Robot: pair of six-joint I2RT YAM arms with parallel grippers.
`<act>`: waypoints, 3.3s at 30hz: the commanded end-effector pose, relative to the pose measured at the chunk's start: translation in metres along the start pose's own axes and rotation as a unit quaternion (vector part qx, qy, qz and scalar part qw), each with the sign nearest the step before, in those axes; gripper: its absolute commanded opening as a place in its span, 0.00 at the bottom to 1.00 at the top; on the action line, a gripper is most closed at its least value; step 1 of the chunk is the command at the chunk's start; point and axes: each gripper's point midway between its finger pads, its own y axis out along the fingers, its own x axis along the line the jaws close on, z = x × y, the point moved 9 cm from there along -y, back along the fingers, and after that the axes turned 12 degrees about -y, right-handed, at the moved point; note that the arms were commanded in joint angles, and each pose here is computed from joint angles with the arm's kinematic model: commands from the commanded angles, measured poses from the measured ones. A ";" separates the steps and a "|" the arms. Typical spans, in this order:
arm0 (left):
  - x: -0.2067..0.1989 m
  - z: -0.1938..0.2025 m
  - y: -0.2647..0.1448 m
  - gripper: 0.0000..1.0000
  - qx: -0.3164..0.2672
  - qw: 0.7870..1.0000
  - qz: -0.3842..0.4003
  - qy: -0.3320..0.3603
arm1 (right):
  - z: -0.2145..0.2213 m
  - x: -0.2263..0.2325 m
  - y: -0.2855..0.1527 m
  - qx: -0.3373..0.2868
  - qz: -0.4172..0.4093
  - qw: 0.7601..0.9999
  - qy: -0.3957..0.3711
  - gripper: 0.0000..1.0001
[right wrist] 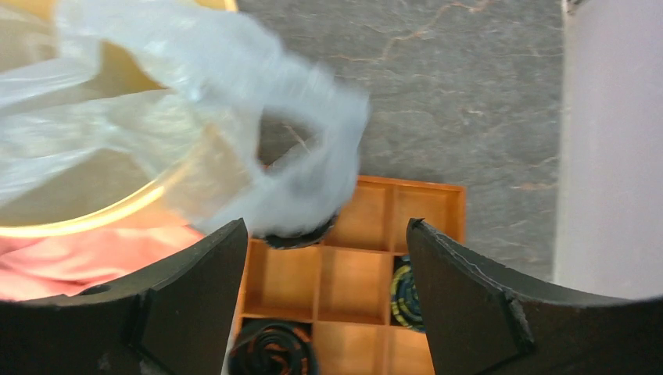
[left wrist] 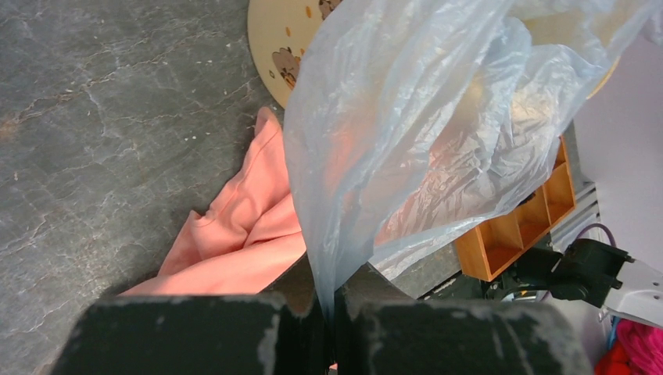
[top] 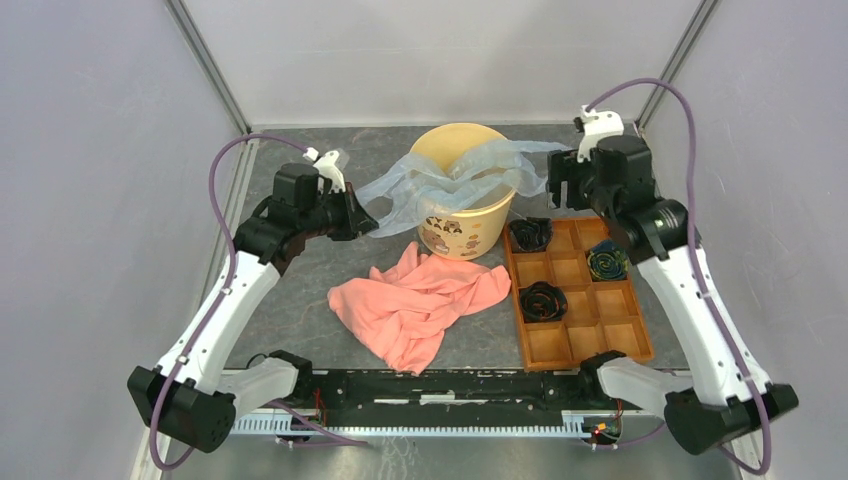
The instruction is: Put the trash bags into the trash bin
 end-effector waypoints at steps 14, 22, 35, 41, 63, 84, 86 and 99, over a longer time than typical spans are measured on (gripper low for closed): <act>-0.016 -0.001 -0.015 0.02 -0.016 0.998 0.061 -0.011 | -0.004 0.054 0.019 -0.134 -0.146 0.885 0.422 0.86; -0.017 0.003 -0.022 0.02 -0.015 0.998 0.067 -0.012 | -0.001 0.052 0.053 -0.122 -0.082 0.876 0.459 0.64; -0.017 0.004 -0.025 0.02 -0.011 0.998 0.065 -0.003 | 0.018 0.033 0.032 -0.093 -0.028 0.931 0.353 0.00; -0.012 0.007 -0.026 0.02 -0.013 0.999 0.049 -0.001 | 0.028 0.029 0.029 -0.061 -0.070 0.960 0.264 0.00; 0.012 -0.006 0.033 0.04 -0.024 0.999 -0.013 -0.035 | 0.063 0.044 0.098 -0.022 -0.153 0.986 0.060 0.07; -0.008 -0.015 -0.046 0.99 -0.124 0.991 -0.027 0.033 | -0.015 -0.009 -0.029 -0.118 -0.082 0.988 -0.065 0.85; -0.012 -0.021 -0.048 1.00 -0.129 0.991 -0.025 0.041 | -0.034 -0.008 -0.025 -0.159 -0.107 0.977 -0.091 0.86; -0.023 -0.051 -0.006 0.94 -0.080 0.995 -0.006 0.062 | -0.069 0.005 0.047 -0.198 -0.216 0.917 -0.269 0.75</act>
